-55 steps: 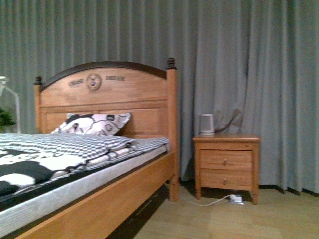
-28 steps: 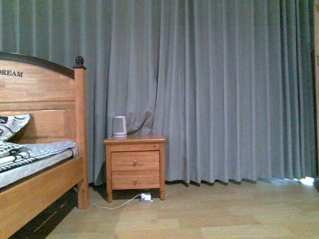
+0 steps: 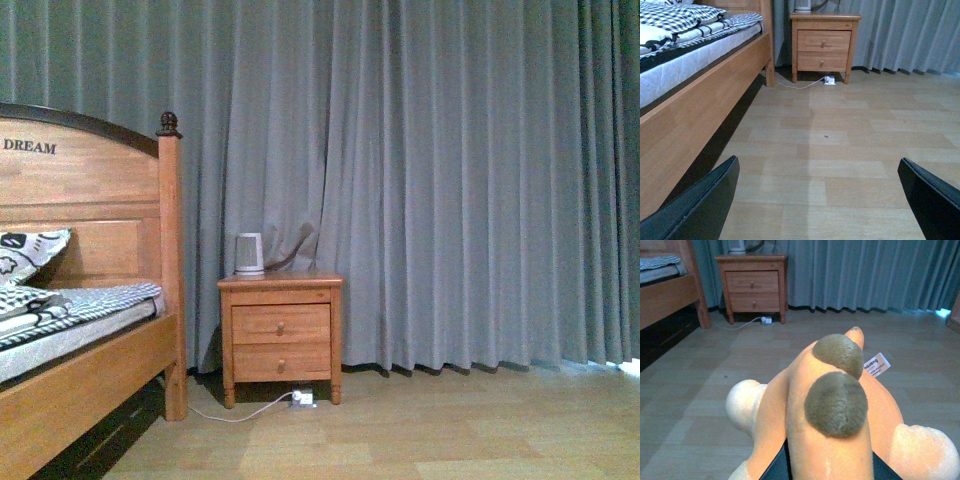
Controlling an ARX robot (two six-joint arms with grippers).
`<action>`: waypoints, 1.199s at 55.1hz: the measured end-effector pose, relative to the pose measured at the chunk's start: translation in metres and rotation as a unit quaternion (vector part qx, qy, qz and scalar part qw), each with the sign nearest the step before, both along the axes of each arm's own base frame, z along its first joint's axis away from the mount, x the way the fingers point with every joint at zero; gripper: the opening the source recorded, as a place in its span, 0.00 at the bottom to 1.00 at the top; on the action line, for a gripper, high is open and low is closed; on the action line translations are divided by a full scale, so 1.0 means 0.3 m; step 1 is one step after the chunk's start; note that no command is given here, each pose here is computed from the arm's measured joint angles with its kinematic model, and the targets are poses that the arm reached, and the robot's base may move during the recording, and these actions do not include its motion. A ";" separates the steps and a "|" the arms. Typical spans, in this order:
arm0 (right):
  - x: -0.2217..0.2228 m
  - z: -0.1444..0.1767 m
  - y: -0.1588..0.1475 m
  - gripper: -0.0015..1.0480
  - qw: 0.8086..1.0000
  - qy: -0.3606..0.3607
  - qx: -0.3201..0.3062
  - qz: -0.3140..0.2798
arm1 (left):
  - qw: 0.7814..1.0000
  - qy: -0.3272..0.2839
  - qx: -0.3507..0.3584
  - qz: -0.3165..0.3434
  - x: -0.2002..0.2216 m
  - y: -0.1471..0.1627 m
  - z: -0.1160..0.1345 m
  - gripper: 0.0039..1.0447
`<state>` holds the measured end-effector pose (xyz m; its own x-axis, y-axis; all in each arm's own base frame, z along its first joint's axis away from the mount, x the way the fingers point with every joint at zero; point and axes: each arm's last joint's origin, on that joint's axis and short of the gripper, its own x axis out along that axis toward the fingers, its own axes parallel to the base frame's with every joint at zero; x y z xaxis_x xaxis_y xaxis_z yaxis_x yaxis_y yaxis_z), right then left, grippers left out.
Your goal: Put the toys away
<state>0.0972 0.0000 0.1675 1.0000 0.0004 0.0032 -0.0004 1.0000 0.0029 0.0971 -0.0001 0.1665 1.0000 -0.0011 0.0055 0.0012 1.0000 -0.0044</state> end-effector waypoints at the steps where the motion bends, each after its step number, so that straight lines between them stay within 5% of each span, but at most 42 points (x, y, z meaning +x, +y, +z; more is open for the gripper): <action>1: 0.000 0.000 0.000 0.07 1.000 0.000 0.000 0.000 | 1.000 0.000 0.000 0.000 0.000 0.000 0.000 0.94; 66: 0.000 0.000 0.000 0.07 1.000 0.000 0.000 0.001 | 1.000 0.000 0.000 0.000 0.000 0.000 0.000 0.94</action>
<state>0.0972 0.0001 0.1676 1.0000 0.0015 0.0036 -0.0015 1.0000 0.0029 0.0971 -0.0001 0.1665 1.0000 -0.0004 0.0055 0.0004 1.0000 -0.0044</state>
